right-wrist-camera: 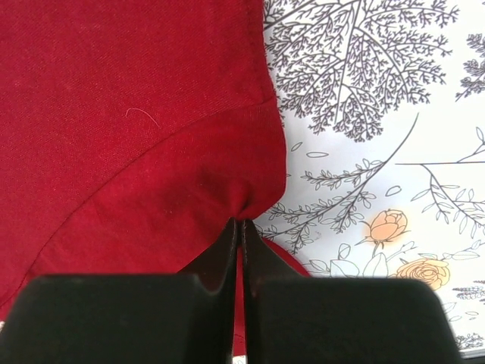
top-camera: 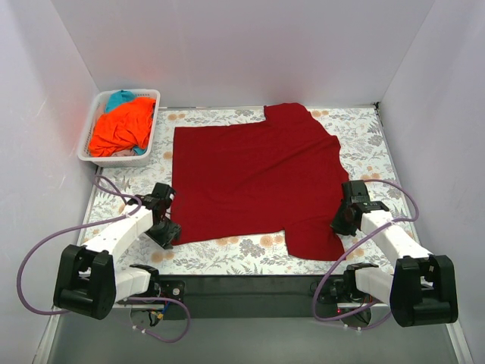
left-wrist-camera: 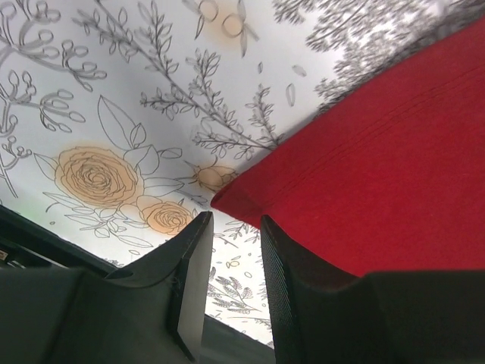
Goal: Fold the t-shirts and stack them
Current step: Fold the tshirt
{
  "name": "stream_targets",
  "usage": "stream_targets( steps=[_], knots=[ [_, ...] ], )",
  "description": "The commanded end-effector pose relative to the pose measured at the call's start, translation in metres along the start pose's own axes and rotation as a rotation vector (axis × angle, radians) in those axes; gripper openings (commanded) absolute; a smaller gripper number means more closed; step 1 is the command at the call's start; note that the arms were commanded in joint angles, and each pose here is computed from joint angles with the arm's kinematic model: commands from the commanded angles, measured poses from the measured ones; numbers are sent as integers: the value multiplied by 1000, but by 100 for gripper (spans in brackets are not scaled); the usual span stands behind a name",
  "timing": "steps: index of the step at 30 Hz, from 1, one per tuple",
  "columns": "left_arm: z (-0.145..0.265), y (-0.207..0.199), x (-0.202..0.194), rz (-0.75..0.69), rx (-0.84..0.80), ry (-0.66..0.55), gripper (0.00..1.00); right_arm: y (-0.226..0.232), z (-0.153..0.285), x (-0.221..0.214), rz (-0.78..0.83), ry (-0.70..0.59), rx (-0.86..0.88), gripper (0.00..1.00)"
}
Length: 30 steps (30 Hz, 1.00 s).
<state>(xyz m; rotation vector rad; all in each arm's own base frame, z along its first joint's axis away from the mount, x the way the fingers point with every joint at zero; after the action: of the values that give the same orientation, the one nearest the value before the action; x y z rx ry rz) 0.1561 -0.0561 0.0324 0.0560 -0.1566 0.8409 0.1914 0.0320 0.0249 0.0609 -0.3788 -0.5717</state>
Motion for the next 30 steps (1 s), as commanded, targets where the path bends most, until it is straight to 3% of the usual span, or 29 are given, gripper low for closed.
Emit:
stream_targets(
  steps=[1, 10, 19, 30],
  knots=[
    [-7, 1, -9, 46, 2, 28, 30, -8, -3, -18, -5, 58, -12, 1],
    [-9, 11, -13, 90, 24, 16, 30, -6, 2, -18, -13, 50, 4, 1],
    [37, -16, 23, 56, -64, -108, 34, -7, 2, -20, -14, 52, 5, 1],
    [10, 5, 8, 109, 33, -67, 36, -3, 4, -15, -17, 43, 13, 1]
  ],
)
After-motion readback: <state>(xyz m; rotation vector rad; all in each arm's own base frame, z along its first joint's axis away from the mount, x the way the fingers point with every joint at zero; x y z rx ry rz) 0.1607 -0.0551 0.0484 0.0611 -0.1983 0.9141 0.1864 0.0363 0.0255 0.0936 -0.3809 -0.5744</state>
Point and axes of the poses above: each gripper's point midway between its finger pads, its own z axis back along the fingers, its own y axis along the line the jaws close on, x = y × z, the point moved 1 cm from there along z, back along the fingers, and after that the axes turned 5 degrees about -z, right-handed, at the moved point
